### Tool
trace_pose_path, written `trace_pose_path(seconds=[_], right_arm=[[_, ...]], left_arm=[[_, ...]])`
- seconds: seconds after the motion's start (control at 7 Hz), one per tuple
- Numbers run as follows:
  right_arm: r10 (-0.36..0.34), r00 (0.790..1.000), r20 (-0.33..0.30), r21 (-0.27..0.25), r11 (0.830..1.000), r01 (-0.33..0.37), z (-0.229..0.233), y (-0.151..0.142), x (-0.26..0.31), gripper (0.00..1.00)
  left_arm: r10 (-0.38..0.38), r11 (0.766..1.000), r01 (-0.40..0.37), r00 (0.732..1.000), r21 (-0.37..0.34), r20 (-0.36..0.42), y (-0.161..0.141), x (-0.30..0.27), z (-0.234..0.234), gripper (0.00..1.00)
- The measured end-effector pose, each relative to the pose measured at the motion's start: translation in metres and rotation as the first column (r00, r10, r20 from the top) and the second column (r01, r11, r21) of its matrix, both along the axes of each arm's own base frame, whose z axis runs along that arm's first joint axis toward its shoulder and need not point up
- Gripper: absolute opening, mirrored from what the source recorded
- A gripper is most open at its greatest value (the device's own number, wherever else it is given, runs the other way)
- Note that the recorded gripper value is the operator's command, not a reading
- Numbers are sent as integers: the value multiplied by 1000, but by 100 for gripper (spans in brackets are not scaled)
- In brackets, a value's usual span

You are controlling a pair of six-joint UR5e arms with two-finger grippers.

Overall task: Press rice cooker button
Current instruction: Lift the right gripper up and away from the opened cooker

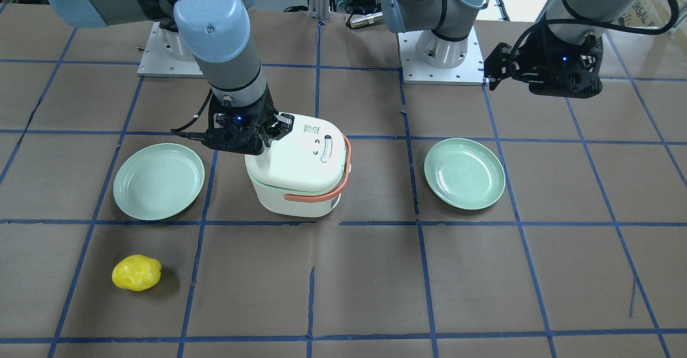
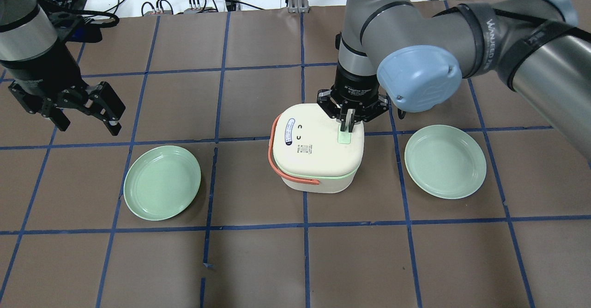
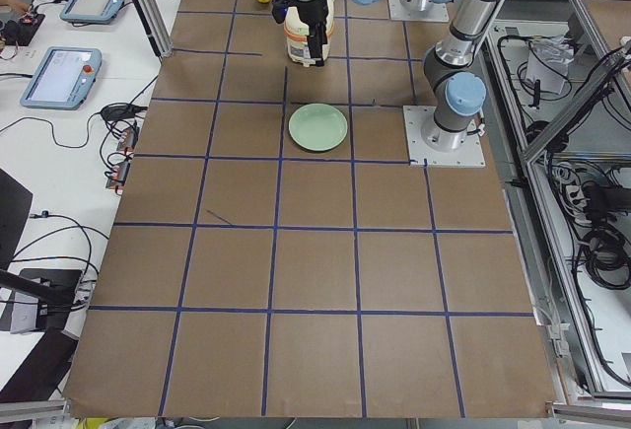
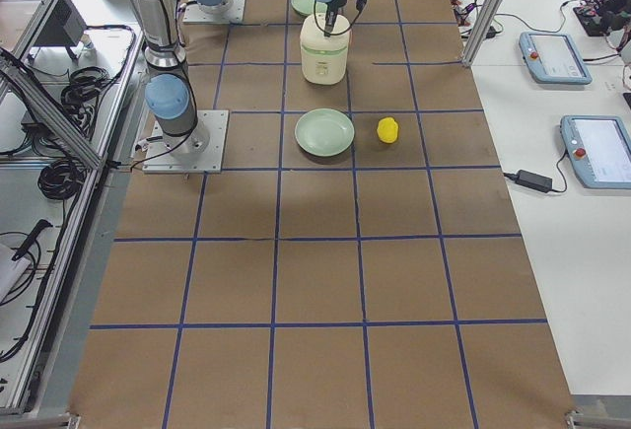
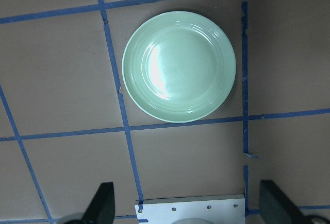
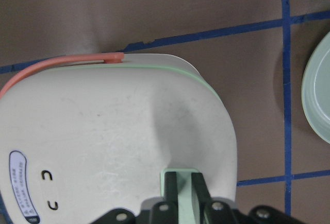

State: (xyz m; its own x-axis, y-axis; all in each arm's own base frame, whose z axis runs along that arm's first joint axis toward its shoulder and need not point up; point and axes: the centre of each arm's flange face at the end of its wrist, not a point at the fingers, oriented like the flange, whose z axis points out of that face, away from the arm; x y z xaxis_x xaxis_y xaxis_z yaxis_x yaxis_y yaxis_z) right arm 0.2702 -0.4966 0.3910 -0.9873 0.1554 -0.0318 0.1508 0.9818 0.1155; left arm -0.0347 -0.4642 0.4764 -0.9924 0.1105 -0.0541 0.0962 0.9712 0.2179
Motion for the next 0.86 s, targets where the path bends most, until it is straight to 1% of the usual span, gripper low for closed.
trace_pose_path(seconds=[0.14, 0.29, 0.43, 0.57, 0.71, 0.86], right_arm=[[-5, 1000, -20, -37, 999, 4, 31, -10, 0, 88], [-5, 998, -58, -76, 997, 1, 64, -24, -3, 92], [-5, 996, -92, -91, 996, -4, 88, -37, -9, 98], [12, 993, -120, -98, 995, -24, 104, -50, -20, 99], [47, 990, -134, -96, 994, -60, 110, -60, -36, 99], [75, 988, -136, -89, 992, -87, 113, -68, -57, 100]], left_arm=[[0, 1000, 0, 1000, 0, 0, 0, 0, 0, 100], [0, 1000, 0, 1000, 0, 0, 0, 0, 0, 100], [0, 1000, 0, 1000, 0, 0, 0, 0, 0, 100], [0, 1000, 0, 1000, 0, 0, 0, 0, 0, 100], [0, 1000, 0, 1000, 0, 0, 0, 0, 0, 100], [0, 1000, 0, 1000, 0, 0, 0, 0, 0, 100]])
